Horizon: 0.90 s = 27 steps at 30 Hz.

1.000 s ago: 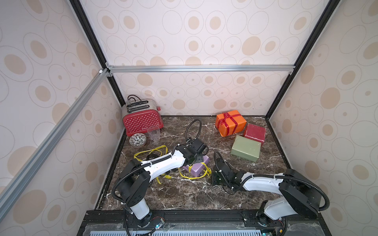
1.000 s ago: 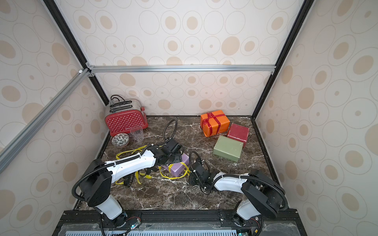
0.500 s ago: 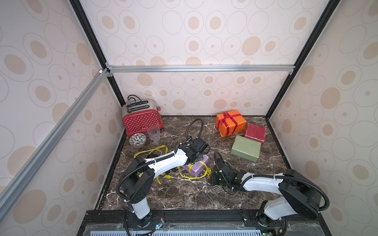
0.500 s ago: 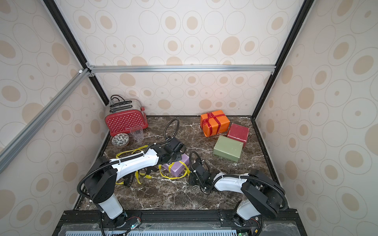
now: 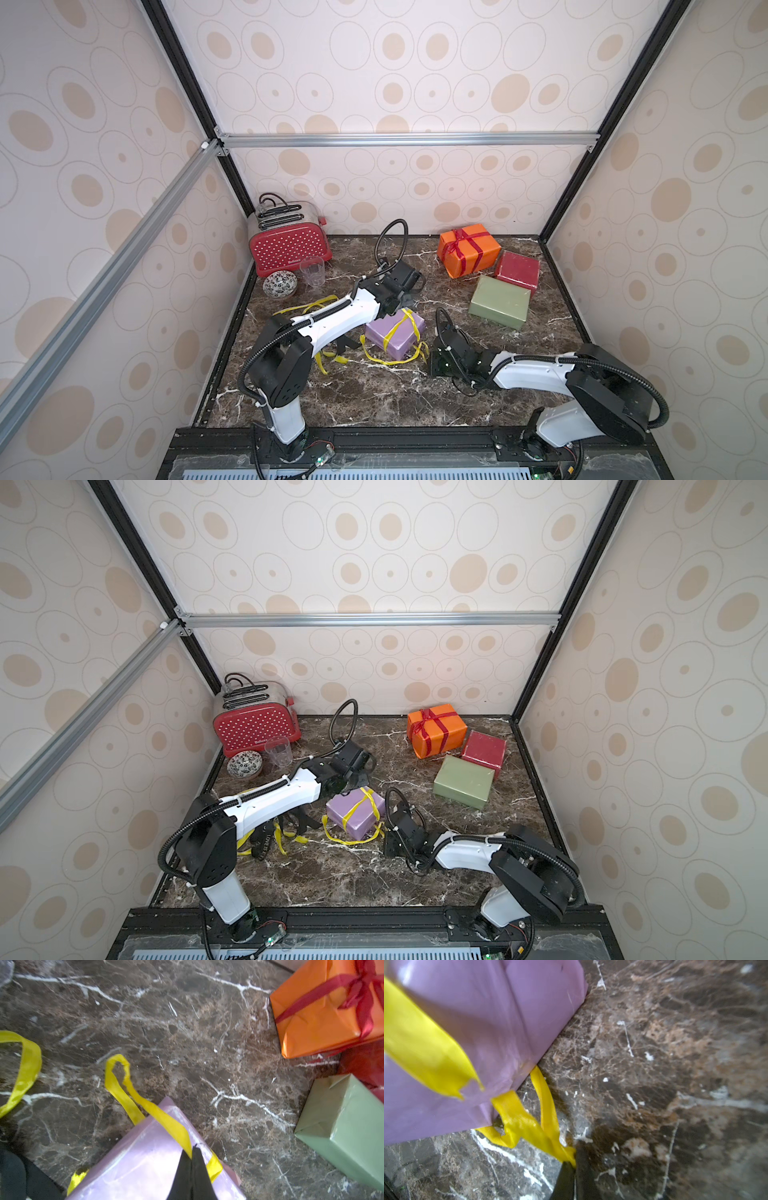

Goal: Untie the ribbon bows on the gift boxes
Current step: Untie the ribbon from the gift box.

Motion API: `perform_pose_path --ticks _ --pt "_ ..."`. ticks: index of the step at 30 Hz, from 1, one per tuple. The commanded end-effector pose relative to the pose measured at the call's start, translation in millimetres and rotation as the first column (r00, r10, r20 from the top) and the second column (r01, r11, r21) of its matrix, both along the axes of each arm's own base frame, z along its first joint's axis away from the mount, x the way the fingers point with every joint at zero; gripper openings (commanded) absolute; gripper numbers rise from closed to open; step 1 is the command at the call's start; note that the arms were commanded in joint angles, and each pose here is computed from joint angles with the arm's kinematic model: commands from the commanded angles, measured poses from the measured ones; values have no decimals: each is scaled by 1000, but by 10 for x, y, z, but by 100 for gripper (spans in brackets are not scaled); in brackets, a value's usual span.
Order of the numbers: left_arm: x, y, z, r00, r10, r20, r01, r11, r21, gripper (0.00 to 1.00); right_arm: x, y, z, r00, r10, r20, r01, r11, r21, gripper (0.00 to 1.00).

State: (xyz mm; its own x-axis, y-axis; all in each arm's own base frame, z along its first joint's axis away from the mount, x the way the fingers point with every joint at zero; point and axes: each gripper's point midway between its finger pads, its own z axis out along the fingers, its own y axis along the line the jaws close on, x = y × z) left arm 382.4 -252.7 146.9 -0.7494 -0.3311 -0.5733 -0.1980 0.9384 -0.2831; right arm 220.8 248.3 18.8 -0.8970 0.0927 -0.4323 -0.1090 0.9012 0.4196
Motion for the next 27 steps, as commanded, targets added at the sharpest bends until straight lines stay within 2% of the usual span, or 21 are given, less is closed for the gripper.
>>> perform_pose_path --ticks 1,2,3,6,7,8,10,13,14,19,21,23,25,27 --pt "247 233 220 996 79 52 -79 997 -13 0 -104 -150 -208 998 -13 -61 9 998 -65 7" --pt "294 259 212 995 89 48 -88 996 -24 1 -103 -144 -204 998 -12 -60 9 998 -64 7" --pt "363 316 217 993 108 47 -106 994 -34 6 -106 -150 -212 998 -13 -62 9 998 -66 7" --pt "543 457 263 987 155 53 -151 987 -58 25 -106 -148 -207 998 -13 -61 9 998 -65 7" --pt "599 522 274 983 175 54 -172 983 -60 37 -103 -148 -202 998 -12 -58 9 998 -65 7" --pt "641 581 291 980 192 52 -189 980 -68 44 -106 -152 -205 998 -12 -59 9 998 -65 7" --pt "734 724 358 972 228 62 -222 970 -94 50 -104 -153 -203 998 -14 -58 10 998 -63 7" --pt "802 907 483 961 261 87 -252 962 -107 66 -102 -159 -200 998 -17 -54 14 998 -60 7" --pt "803 930 526 963 254 90 -243 963 -116 68 -101 -159 -197 998 -17 -53 14 998 -60 7" --pt "640 745 573 990 111 85 -97 983 -158 73 -93 -179 -135 999 -22 -32 20 998 -54 10" --pt "453 643 561 994 46 98 -33 991 -128 77 -84 -192 -64 1000 -22 -12 21 999 -47 17" --pt "252 460 577 990 -56 128 67 995 -78 79 -69 -216 13 1000 -30 7 30 999 -43 27" --pt "39 213 545 974 -185 127 191 981 -37 79 -57 -237 69 999 -39 21 40 998 -42 36" --pt "-181 -9 453 943 -318 97 321 947 -12 77 -42 -251 131 998 -45 33 46 998 -43 42"
